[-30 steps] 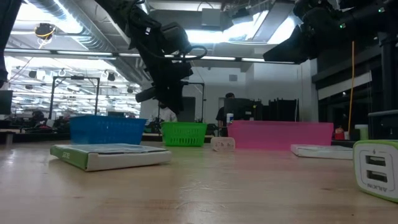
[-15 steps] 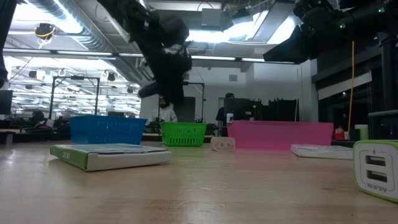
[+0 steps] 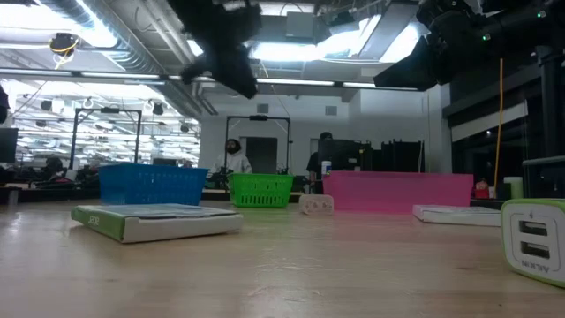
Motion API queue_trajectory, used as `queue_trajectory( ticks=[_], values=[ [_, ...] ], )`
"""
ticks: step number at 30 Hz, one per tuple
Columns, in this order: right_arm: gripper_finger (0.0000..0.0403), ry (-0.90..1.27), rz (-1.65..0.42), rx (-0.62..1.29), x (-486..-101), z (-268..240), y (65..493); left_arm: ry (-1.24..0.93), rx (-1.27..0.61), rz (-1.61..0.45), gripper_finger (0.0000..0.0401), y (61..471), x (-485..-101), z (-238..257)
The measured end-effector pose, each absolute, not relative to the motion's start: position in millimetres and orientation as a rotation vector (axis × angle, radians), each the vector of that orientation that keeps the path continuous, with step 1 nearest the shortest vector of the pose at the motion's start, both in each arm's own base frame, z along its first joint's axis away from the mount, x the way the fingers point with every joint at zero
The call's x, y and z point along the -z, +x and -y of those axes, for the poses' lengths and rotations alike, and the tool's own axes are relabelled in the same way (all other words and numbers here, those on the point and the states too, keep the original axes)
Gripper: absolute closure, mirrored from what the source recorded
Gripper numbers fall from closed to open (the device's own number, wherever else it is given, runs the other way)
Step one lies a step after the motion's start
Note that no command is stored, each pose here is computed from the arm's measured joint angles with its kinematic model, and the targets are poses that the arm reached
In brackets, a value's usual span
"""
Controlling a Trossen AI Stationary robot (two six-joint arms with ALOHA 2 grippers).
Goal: Pick and place items into bin
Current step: Put the left white card reader box into the pink bin
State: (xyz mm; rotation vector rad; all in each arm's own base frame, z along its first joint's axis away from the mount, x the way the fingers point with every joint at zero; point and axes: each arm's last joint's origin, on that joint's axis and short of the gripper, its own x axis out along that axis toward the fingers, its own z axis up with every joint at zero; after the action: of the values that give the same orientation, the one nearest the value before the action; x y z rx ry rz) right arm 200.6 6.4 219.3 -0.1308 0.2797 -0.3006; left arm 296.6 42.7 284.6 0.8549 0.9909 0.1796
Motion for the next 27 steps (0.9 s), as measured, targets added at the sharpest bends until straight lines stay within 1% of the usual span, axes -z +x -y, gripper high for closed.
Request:
queue_trajectory(
  ticks=[7,11,18,21,27],
  values=[
    [0.0314,-0.147,-0.264,0.299,-221.1,-6.4,201.1,0.700,-0.107,-1.067,0.0372,276.4,-281.4,3.0],
    [0.0314,-0.153,-0.244,0.278,-223.1,-7.2,201.8,0.614,-0.093,-1.070,0.0395,272.3,-277.8,26.3],
    [0.0317,-0.120,-0.229,0.170,-223.1,-15.2,203.2,0.495,-0.031,-1.052,0.0399,266.2,-273.6,63.0],
    [0.0334,-0.136,-0.244,0.132,-219.5,-22.8,205.6,0.423,-0.042,-1.033,0.0400,262.6,-273.8,76.4],
    [0.0396,-0.201,-0.284,0.049,-220.9,-42.3,221.7,0.315,-0.054,-1.018,0.0400,256.0,-267.5,100.4]
  ],
)
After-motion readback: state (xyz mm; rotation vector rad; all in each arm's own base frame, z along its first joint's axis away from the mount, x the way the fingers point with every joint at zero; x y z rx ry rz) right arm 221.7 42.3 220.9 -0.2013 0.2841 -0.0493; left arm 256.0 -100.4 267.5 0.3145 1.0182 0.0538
